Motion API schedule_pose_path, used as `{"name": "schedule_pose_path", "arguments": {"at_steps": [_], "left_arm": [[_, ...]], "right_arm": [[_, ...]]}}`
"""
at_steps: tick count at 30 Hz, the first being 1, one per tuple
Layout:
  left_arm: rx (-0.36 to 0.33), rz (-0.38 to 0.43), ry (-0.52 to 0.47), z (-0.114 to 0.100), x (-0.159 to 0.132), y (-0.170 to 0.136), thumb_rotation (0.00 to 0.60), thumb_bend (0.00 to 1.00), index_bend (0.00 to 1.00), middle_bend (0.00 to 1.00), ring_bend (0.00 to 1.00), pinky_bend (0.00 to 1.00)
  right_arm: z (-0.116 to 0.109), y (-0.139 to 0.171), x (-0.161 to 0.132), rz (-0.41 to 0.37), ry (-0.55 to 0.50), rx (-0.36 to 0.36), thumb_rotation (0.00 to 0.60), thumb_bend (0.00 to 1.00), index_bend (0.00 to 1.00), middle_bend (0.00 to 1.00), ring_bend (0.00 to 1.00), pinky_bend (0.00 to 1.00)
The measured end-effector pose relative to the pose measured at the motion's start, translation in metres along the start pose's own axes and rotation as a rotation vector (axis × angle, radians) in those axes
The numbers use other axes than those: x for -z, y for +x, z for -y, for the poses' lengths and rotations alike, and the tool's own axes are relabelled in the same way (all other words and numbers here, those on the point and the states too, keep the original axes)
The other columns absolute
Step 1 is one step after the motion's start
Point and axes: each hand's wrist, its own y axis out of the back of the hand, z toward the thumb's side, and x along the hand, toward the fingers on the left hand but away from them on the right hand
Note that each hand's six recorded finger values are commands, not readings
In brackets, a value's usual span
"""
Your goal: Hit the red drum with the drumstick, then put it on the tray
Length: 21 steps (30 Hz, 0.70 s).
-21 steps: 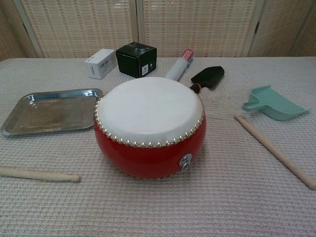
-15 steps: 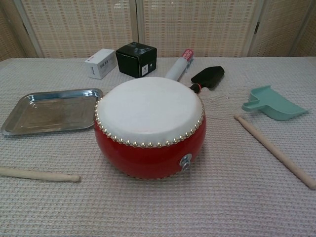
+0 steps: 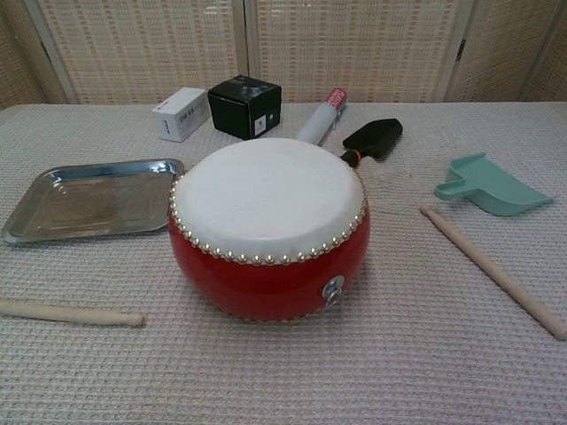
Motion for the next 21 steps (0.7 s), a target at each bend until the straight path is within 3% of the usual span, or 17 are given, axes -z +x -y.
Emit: {"name": "schedule_pose_path", "arguments": {"at_steps": [9,21], "left_arm": [[0.125,0.124,-0.01,0.028,-0.036,0.016,0.6,0.46,0.39,0.18,0.13,0.11],[0.187,0.148,0.026,0.085,-0.077,0.025,0.6,0.36,0.41,0.17,0.13,0.11]], "right_arm": [[-0.001,-0.002,0.001,-0.015,-0.007,-0.002,0.6,0.18,0.03,0.1,0.0,0.1],[0.0,-0.002,0.005,-0.01,-0.021,-0.004,0.6,0.16,0.0,0.08,0.0,0.0]]}}
